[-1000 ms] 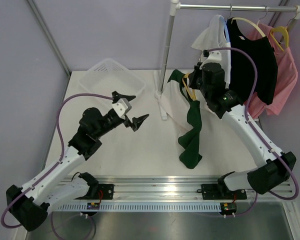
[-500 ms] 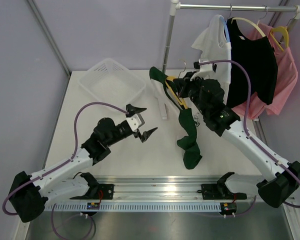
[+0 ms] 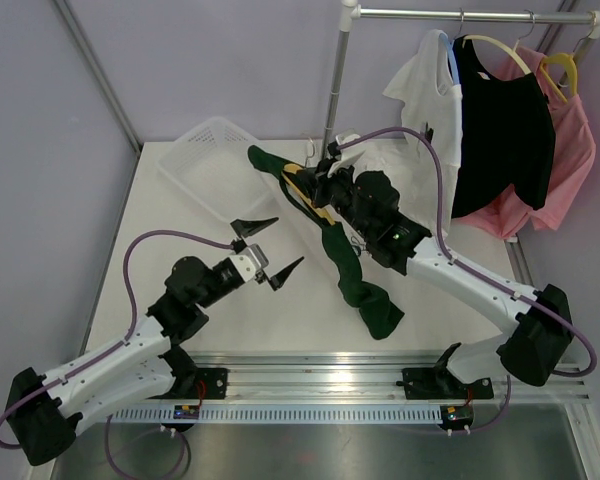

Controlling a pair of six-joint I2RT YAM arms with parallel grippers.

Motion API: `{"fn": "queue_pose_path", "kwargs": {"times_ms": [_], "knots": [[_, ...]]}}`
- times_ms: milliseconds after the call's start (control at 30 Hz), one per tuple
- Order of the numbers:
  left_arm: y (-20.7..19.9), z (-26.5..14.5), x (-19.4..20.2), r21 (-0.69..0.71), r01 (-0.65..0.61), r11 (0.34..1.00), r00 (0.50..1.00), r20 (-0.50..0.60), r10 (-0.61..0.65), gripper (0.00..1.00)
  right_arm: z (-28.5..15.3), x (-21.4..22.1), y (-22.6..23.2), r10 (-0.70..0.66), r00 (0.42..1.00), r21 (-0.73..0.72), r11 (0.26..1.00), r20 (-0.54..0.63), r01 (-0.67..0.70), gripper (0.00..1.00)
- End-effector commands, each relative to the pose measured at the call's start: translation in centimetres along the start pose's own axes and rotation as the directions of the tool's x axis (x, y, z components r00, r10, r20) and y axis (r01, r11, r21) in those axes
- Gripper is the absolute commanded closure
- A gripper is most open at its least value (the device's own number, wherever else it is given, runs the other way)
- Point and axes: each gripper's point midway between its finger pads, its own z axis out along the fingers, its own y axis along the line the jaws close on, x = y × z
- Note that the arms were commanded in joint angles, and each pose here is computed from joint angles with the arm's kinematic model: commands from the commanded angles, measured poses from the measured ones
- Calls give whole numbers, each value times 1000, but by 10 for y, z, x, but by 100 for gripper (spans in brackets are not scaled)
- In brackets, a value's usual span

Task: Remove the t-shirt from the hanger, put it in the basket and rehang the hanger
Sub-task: Remove the tshirt from the hanger

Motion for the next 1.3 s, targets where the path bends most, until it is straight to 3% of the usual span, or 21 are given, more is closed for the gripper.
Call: {"fn": "queue_pose_path", "kwargs": {"times_ms": [0,300,867,1267], "knots": [[8,1,-14,-44,-49,998,996,67,52,1,2,-66,24,16,981,-73,997,196,-1,100],[-6,6,-7,-3,-108,994,991,79,107,6,3,-64,51,29,981,-151,989,192,1,100],[3,5,-9,-74,-139,988,986,78,144,8,4,-48,101,-34,991,-357,931,130,79,100],[5,10,-2,-83,-141,987,988,44,145,25,-4,-47,113,-32,989,-416,905,143,89,100]]}}
